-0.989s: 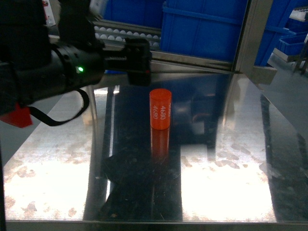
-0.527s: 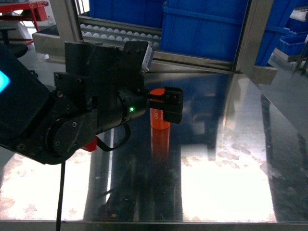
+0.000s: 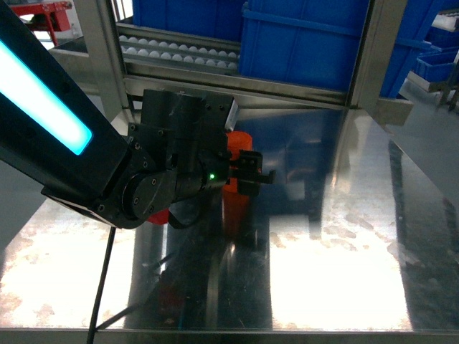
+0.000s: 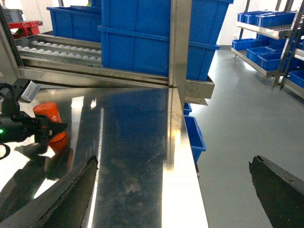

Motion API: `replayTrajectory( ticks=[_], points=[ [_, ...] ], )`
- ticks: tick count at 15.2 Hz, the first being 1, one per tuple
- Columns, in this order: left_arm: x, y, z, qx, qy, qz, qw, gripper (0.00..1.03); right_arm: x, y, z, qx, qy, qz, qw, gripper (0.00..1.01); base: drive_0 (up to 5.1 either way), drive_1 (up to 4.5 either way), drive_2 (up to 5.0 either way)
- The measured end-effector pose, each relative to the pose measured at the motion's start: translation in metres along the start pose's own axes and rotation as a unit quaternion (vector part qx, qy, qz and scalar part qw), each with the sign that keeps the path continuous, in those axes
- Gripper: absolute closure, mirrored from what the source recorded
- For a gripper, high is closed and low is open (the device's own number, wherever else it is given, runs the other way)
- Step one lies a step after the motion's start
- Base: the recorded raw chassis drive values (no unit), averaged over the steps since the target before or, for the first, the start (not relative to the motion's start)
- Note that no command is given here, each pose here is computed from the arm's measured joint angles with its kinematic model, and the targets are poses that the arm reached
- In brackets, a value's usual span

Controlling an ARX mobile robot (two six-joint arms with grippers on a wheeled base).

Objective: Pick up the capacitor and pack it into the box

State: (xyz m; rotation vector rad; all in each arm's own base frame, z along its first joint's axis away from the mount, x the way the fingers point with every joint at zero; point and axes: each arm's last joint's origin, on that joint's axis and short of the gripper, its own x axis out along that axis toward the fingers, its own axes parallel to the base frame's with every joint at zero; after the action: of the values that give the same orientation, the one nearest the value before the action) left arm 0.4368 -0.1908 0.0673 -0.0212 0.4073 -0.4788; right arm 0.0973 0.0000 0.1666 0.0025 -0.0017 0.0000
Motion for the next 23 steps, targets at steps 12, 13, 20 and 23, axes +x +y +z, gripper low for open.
replayTrajectory(
  ticks=[12, 13, 20, 23],
  points=[
    [-0.257, 0.03, 0.064, -0.01, -0.208, 0.182, 0.961, 0.58, 0.0, 0.0, 0.0, 0.0, 0.0, 0.0, 1.0, 0.03, 0.0, 0.0, 0.0],
    [-0.274, 0.027, 0.066, -0.011, -0.225, 0.192, 0.9552, 0.58, 0.0, 0.0, 0.0, 0.0, 0.0, 0.0, 1.0, 0.03, 0.0, 0.0, 0.0],
    [-0.317, 0.032, 0.017, 0.001, -0.195, 0.236, 0.9519, 0.58, 0.0, 0.0, 0.0, 0.0, 0.0, 0.0, 1.0, 0.03, 0.0, 0.0, 0.0],
    [-0.327, 0.03, 0.005, 0.001, -0.195, 0.233, 0.9528, 0.58, 0.0, 0.0, 0.0, 0.0, 0.0, 0.0, 1.0, 0.03, 0.0, 0.0, 0.0]
  ],
)
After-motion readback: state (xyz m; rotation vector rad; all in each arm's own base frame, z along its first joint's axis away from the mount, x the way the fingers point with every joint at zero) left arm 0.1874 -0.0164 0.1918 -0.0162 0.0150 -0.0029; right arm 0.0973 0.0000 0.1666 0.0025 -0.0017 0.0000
